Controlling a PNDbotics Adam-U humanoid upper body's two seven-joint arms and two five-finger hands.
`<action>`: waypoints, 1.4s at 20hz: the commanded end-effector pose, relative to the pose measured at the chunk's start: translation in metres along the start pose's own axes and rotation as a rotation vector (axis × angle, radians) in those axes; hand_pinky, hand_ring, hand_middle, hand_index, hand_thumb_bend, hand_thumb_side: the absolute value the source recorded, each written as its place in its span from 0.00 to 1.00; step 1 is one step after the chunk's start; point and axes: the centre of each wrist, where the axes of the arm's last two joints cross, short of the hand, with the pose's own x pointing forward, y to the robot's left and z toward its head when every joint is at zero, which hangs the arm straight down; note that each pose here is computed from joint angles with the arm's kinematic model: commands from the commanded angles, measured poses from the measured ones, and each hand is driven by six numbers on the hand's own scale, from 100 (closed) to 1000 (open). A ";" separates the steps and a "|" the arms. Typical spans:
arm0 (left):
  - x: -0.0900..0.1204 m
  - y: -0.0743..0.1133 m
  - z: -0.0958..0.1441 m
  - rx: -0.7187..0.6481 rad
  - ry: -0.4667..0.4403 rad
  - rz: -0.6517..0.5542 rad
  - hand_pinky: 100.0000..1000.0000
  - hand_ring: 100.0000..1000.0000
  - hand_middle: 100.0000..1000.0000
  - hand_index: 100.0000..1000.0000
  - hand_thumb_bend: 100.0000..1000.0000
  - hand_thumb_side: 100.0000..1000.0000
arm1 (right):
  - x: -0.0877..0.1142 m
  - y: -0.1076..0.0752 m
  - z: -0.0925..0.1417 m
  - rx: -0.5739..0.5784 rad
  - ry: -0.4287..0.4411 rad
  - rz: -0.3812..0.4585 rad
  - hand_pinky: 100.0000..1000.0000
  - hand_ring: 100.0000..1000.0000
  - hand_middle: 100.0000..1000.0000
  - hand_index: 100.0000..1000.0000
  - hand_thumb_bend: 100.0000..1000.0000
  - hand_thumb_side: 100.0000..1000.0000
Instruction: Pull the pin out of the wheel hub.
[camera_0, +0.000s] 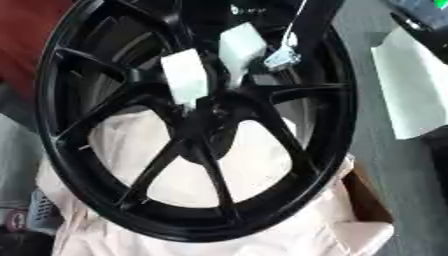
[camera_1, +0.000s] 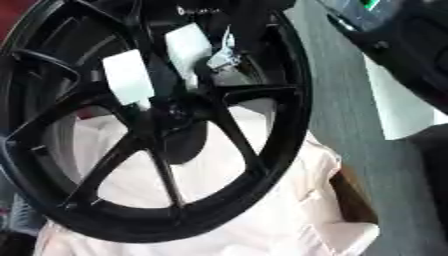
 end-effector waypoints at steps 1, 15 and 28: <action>0.008 0.003 -0.005 0.002 -0.021 -0.010 0.73 0.73 0.67 0.73 0.19 0.81 | 0.004 -0.010 0.012 -0.050 -0.014 -0.028 0.74 0.65 0.44 0.55 0.05 0.06; 0.010 0.010 -0.004 0.026 -0.028 -0.023 0.73 0.72 0.67 0.73 0.18 0.80 | 0.025 -0.040 0.094 -0.282 -0.041 -0.074 0.72 0.61 0.40 0.51 0.00 0.00; 0.011 0.021 -0.002 0.068 -0.046 -0.047 0.73 0.72 0.67 0.73 0.19 0.79 | -0.031 -0.007 0.244 -0.689 0.257 -0.163 0.72 0.59 0.40 0.51 0.00 0.00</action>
